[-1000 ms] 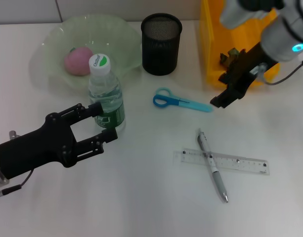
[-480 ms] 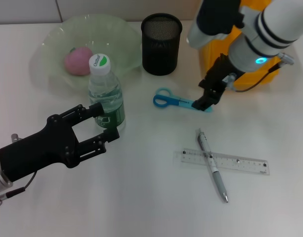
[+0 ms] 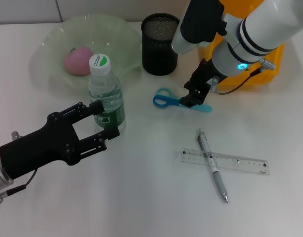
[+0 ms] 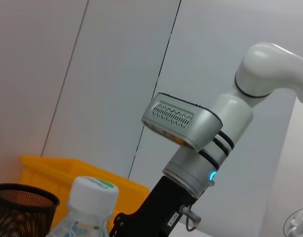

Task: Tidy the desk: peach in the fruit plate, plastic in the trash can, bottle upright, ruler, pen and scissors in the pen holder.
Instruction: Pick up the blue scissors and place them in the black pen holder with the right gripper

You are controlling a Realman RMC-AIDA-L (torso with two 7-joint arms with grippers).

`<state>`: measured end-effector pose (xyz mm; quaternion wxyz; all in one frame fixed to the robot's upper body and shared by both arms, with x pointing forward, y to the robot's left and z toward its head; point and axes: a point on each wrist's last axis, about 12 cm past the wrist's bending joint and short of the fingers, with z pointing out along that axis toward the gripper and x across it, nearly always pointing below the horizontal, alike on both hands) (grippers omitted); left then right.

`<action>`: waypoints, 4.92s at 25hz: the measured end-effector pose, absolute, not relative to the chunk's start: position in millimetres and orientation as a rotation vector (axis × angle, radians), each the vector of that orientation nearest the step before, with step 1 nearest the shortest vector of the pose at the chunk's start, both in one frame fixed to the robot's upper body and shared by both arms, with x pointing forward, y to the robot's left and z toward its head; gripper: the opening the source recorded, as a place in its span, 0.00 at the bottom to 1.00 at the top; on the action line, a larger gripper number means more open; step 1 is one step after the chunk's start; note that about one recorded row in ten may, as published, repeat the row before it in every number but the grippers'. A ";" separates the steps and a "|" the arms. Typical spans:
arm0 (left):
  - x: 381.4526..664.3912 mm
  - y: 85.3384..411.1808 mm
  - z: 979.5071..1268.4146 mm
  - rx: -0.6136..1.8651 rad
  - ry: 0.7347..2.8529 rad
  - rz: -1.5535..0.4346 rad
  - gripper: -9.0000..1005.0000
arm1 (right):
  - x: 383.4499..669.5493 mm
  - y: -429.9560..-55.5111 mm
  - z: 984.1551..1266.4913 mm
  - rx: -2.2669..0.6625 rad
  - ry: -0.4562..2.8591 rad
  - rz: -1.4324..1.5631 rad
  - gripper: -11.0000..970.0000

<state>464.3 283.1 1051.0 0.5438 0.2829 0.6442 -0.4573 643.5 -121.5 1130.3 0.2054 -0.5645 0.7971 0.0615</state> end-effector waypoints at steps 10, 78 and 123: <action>466.4 283.1 1050.8 0.669 1.535 -1.075 0.74 | 641.1 -125.6 1118.8 -1.545 2.234 0.205 0.45; 469.5 282.6 1048.8 0.647 1.550 -1.050 0.74 | 625.3 -164.5 1162.6 -1.174 1.971 0.638 0.24; 462.5 286.7 1044.9 0.650 1.558 -1.027 0.74 | 655.6 -168.4 1114.8 -0.476 1.689 0.724 0.43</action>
